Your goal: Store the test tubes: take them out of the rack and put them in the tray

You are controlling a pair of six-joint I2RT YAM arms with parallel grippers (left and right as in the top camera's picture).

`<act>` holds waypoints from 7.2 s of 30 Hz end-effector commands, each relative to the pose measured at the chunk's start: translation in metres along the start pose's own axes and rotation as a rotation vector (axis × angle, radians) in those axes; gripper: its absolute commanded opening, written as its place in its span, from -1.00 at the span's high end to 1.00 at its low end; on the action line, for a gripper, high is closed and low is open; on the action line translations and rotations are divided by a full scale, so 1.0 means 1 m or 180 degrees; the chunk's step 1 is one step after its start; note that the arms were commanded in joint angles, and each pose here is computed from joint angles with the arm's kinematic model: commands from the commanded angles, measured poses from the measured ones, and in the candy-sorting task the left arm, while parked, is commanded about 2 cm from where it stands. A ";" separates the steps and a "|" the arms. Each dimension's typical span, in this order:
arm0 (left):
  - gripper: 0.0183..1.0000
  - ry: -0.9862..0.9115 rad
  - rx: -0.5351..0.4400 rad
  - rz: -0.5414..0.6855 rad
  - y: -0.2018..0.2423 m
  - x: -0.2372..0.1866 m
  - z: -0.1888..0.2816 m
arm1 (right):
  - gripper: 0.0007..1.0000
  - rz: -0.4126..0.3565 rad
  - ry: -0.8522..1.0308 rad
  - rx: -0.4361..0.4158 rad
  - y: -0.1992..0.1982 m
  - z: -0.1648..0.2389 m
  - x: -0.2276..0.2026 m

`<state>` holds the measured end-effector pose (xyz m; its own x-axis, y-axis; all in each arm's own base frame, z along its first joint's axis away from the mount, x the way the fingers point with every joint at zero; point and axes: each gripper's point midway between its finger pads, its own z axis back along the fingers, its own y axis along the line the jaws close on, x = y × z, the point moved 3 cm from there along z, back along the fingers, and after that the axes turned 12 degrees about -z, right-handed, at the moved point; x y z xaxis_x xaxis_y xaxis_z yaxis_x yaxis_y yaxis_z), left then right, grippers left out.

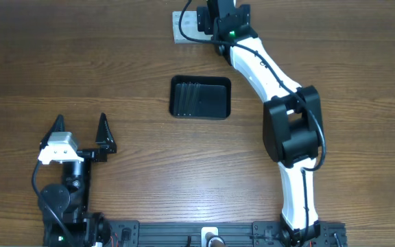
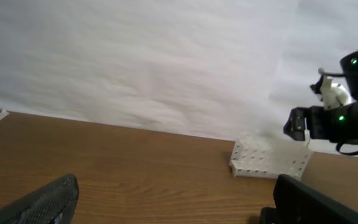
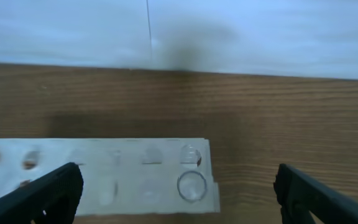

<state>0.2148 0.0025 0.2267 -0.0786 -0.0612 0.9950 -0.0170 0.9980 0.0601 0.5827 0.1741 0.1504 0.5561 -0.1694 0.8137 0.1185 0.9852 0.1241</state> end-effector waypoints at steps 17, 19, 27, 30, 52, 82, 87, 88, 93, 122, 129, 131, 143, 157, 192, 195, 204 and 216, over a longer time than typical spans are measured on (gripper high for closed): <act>-1.00 -0.0002 -0.0024 -0.0048 -0.001 -0.002 0.000 | -0.14 -0.0014 0.0027 -0.0076 -0.016 -0.027 -0.014; -1.00 -0.0002 -0.0024 -0.0048 -0.001 -0.002 0.000 | -0.04 -0.0015 0.0021 -0.0070 -0.016 -0.027 -0.013; -1.00 -0.0002 -0.0024 -0.0048 -0.001 -0.002 0.000 | 0.26 -0.0020 -0.0043 -0.0018 -0.008 -0.025 -0.011; -1.00 -0.0002 -0.0024 -0.0048 -0.001 -0.002 0.000 | 0.37 -0.0017 -0.0043 -0.0013 -0.007 -0.025 -0.011; -1.00 -0.0002 -0.0024 -0.0048 -0.001 -0.002 0.000 | 0.78 -0.0034 -0.0119 0.0008 -0.004 -0.020 -0.003; -1.00 -0.0002 -0.0024 -0.0048 -0.001 -0.002 0.000 | 0.79 -0.0517 0.0762 -0.0005 -0.001 0.182 0.011; -1.00 -0.0002 -0.0024 -0.0048 -0.001 -0.002 0.000 | 0.79 -0.0476 0.1482 -0.0082 -0.002 0.158 -0.054; -1.00 -0.0002 -0.0024 -0.0048 -0.001 -0.002 0.000 | 0.80 -0.0510 0.1543 -0.0143 -0.004 0.153 -0.063; -1.00 -0.0002 -0.0024 -0.0048 -0.001 -0.002 0.000 | 0.79 -0.0595 0.1770 -0.0359 -0.011 0.129 -0.101; -1.00 -0.0002 -0.0024 -0.0048 -0.001 -0.002 0.000 | 0.72 -0.0691 0.2032 -0.0625 -0.007 0.084 -0.159; -1.00 -0.0002 -0.0024 -0.0048 -0.001 -0.002 0.000 | 0.65 -0.0677 0.2065 -0.0653 -0.009 0.081 -0.165; -1.00 -0.0002 -0.0024 -0.0048 -0.001 -0.002 0.000 | 0.64 -0.0676 0.2064 -0.0652 -0.008 0.081 -0.165; -1.00 -0.0002 -0.0024 -0.0048 -0.001 -0.002 0.000 | 0.57 -0.0645 0.2116 -0.0691 -0.010 0.077 -0.174; -1.00 -0.0002 -0.0024 -0.0048 -0.001 -0.002 0.000 | -0.34 -0.0298 0.1325 -0.0066 0.019 0.131 -0.080; -1.00 -0.0002 -0.0024 -0.0048 -0.001 -0.002 0.000 | -0.98 -0.0504 -0.1579 -0.0134 -0.204 0.344 -0.035; -1.00 -0.0002 -0.0024 -0.0048 -0.001 -0.002 0.000 | -0.98 -0.0454 -0.1628 -0.0215 -0.213 0.331 -0.063; -1.00 -0.0002 -0.0024 -0.0048 -0.001 -0.002 0.000 | -0.99 -0.0427 -0.1656 -0.0175 -0.222 0.297 -0.126; -1.00 -0.0002 -0.0024 -0.0048 -0.001 -0.002 0.000 | -0.98 -0.0399 -0.1749 -0.0153 -0.230 0.299 -0.161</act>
<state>0.2148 0.0020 0.2267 -0.0788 -0.0612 0.9950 -0.0139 0.9981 0.0603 0.2240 -0.0144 0.1620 0.0432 -0.2437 0.9689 0.1930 0.9536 0.2312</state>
